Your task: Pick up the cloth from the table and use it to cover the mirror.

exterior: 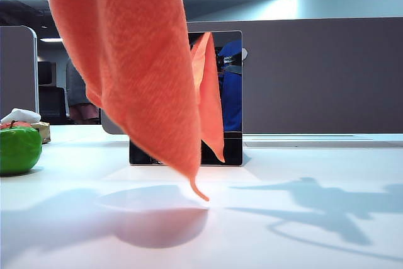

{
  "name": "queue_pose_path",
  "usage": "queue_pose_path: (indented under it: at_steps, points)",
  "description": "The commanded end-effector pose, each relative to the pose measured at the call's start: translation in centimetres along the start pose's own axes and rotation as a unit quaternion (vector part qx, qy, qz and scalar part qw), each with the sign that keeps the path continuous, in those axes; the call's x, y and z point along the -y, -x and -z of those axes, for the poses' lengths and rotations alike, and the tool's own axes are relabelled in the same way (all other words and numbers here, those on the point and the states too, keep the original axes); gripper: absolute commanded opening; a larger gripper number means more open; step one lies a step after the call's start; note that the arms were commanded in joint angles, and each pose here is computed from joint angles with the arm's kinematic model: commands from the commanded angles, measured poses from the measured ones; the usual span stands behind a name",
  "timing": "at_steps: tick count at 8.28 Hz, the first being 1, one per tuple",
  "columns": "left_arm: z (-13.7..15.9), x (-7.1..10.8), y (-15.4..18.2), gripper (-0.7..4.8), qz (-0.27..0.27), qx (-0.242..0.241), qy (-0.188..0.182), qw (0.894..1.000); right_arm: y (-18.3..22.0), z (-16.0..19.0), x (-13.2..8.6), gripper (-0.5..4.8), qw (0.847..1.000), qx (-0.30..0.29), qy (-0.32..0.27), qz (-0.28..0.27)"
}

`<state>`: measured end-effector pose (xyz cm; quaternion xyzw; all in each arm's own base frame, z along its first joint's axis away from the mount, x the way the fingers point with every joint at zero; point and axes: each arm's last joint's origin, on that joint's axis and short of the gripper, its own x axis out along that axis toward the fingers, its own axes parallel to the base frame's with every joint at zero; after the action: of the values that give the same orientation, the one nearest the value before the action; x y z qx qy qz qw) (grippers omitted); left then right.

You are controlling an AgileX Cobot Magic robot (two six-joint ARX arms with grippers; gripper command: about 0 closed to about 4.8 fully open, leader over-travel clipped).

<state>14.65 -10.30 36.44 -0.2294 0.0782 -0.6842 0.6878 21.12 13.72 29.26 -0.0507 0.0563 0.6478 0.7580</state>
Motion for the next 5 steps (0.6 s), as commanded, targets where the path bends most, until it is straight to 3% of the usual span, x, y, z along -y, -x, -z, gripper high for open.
queue_pose_path:
  at_steps: [1, 3, 5]
  points:
    - [-0.4, 0.5, -0.6, -0.06, -0.017, -0.030, -0.097, 0.995, 0.4, -0.8, -0.5, 3.39, 1.000, 0.010, 0.006, -0.027]
    - [-2.2, 3.3, -1.1, -0.06, 0.012, -0.065, -0.099, 0.993, 0.5, -0.8, -0.8, 3.39, 0.997, 0.015, 0.005, -0.071]
    - [-1.8, 4.5, -0.8, -0.06, 0.025, -0.076, -0.085, 0.993, 0.5, -1.0, -0.9, 3.39, 0.996, 0.022, 0.016, -0.081]
